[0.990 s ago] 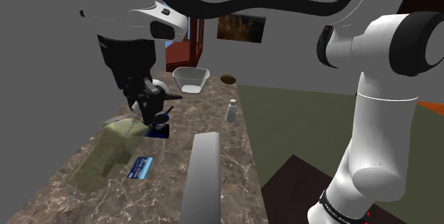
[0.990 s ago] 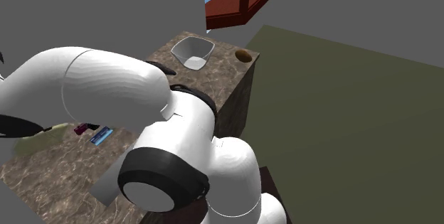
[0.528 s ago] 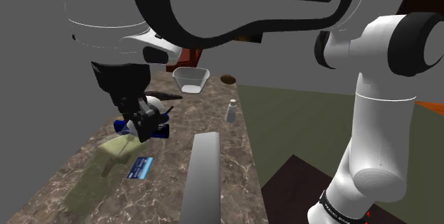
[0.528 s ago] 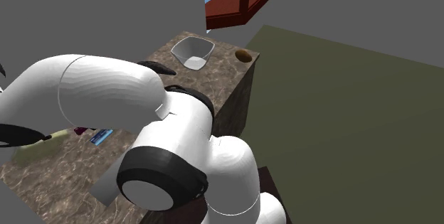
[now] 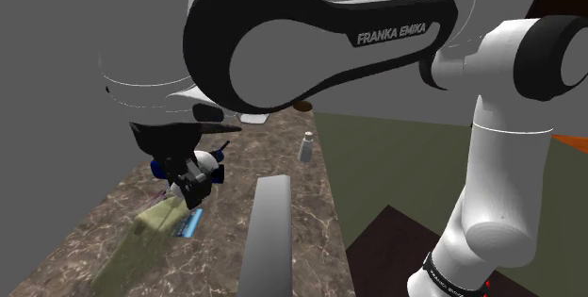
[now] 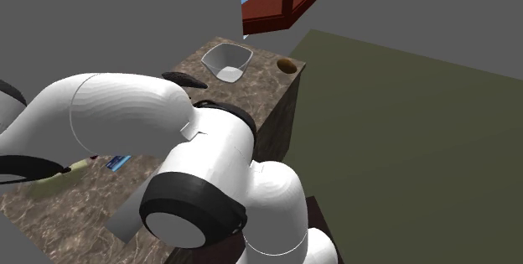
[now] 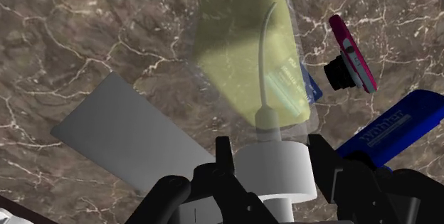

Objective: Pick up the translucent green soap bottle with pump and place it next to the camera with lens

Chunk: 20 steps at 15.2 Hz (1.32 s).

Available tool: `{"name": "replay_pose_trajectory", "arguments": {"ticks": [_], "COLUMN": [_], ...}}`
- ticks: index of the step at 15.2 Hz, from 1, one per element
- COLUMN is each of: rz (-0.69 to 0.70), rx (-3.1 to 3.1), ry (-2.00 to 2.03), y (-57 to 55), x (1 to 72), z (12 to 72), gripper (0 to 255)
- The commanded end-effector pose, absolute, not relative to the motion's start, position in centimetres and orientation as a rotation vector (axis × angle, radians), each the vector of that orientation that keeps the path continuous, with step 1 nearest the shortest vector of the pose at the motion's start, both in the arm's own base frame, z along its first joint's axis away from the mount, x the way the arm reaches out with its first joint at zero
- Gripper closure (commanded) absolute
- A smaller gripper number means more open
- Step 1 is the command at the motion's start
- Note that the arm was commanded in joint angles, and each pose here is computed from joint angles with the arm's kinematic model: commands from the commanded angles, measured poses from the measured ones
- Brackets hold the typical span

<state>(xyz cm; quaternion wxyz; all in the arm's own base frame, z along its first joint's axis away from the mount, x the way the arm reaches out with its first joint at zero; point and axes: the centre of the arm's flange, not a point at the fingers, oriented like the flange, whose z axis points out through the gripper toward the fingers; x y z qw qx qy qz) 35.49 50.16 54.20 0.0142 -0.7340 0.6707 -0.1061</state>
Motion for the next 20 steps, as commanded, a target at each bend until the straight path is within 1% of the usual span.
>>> {"name": "replay_pose_trajectory", "arguments": {"ticks": [1, 20], "rz": [-0.33, -0.33], "rx": [-2.285, -2.285], "ry": [2.088, 2.088], "y": [50.1, 50.1], "x": [35.5, 35.5], "z": [53.1, 43.1], "gripper": [255, 255]}}
